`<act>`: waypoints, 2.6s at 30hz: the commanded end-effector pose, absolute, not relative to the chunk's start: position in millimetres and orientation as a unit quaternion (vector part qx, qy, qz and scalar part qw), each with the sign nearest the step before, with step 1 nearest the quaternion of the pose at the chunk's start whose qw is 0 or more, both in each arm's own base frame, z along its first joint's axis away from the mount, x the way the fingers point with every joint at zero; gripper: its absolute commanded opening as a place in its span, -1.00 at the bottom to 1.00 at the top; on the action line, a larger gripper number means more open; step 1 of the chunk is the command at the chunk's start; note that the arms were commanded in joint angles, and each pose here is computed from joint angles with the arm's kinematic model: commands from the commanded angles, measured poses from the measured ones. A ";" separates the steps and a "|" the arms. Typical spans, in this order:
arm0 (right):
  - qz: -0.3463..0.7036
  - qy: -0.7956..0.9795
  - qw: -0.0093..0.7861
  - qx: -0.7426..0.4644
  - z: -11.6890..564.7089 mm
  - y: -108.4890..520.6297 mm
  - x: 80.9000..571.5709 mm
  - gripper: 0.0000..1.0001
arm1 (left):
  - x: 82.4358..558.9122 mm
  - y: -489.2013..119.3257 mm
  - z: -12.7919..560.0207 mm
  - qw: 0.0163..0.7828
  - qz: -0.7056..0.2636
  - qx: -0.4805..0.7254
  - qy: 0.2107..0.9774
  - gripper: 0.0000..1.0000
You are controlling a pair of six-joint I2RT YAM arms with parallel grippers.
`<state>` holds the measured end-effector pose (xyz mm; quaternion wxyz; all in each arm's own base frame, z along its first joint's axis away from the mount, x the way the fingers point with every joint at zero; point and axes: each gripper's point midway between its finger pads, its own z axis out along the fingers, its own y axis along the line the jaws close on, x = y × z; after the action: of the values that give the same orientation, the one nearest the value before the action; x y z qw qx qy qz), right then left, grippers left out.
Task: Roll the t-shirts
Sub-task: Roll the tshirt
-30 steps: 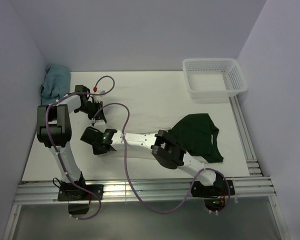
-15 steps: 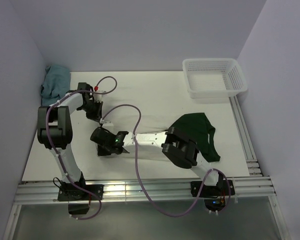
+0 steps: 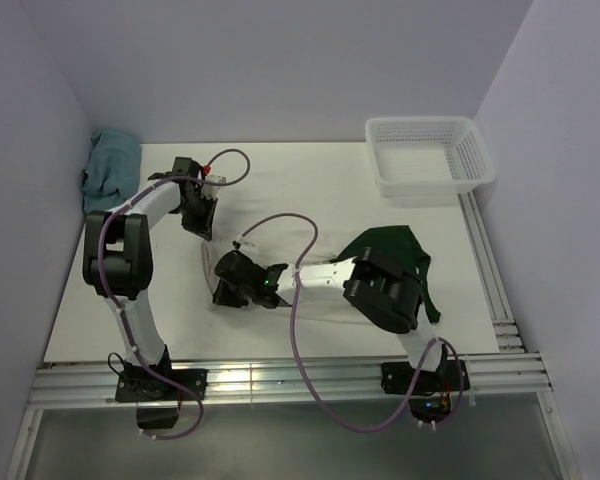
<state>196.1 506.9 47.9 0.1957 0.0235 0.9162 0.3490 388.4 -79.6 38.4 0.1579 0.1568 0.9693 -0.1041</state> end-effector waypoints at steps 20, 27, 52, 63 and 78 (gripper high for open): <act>0.406 0.882 0.198 0.136 63.0 481.6 197.7 -0.70 | 410.5 -131.5 97.8 0.243 -0.148 0.188 0.940 0.07; 0.398 0.884 0.194 0.149 54.9 477.0 197.3 -0.70 | 404.3 -143.3 129.6 0.276 -0.183 0.209 0.920 0.28; 0.396 0.878 0.187 0.192 47.7 465.5 196.9 -0.70 | 363.4 -120.8 73.9 0.203 -0.214 0.201 0.934 -0.56; 0.397 0.878 0.189 0.191 52.3 464.3 196.4 -0.43 | 364.4 -136.5 42.0 0.175 -0.218 0.204 0.938 -0.60; 0.307 0.897 0.265 0.177 88.1 436.8 199.8 -0.18 | 364.3 -140.6 34.6 0.165 -0.209 0.212 0.940 -0.58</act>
<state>192.5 444.5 61.7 0.2192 0.1814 0.9012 0.3269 355.3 -135.2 28.6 0.1495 0.2084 0.9441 -0.2074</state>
